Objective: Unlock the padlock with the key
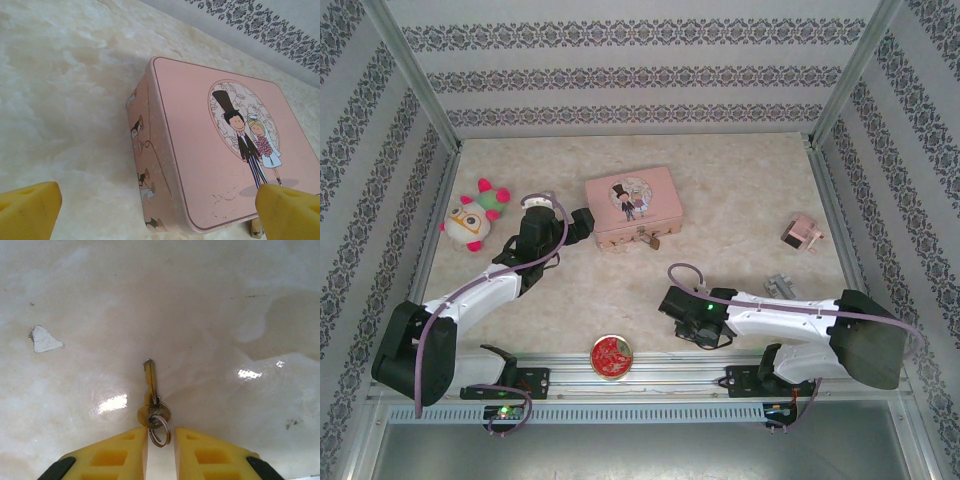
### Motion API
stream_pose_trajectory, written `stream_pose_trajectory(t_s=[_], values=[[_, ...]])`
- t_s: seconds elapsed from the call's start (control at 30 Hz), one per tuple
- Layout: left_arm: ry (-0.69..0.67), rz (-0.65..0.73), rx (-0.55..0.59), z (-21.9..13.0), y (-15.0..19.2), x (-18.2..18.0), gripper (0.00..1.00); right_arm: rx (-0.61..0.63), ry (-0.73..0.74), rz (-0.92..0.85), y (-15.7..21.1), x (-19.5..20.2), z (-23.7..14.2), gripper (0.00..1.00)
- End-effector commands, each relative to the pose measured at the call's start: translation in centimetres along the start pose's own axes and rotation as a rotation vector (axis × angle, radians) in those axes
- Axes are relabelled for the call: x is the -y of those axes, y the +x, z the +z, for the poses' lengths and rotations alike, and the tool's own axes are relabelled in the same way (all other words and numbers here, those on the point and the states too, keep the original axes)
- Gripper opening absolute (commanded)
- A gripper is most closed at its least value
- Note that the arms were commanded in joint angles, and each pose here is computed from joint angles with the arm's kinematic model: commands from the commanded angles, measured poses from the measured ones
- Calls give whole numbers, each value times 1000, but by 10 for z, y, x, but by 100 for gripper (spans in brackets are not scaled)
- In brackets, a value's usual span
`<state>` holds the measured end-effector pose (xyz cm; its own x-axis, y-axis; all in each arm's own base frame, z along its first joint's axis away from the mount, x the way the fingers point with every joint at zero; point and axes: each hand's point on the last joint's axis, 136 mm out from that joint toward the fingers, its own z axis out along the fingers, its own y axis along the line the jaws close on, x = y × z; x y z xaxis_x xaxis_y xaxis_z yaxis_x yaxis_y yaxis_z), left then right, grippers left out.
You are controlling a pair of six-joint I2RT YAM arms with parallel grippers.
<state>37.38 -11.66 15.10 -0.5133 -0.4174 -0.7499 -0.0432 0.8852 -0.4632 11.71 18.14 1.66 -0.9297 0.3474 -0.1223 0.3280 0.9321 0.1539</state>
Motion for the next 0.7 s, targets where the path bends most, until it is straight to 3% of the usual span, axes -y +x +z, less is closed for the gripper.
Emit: stream_pose_trajectory(t_s=[0.0, 0.37, 0.67], values=[[17, 7, 38, -2, -11, 1, 99, 21, 20, 8, -3, 7, -2, 22], [12, 5, 32, -1, -9, -1, 99, 31, 4, 5, -10, -3, 2, 22], [7, 3, 38, -3, -11, -3, 99, 32, 22, 7, -12, 6, 4, 9]])
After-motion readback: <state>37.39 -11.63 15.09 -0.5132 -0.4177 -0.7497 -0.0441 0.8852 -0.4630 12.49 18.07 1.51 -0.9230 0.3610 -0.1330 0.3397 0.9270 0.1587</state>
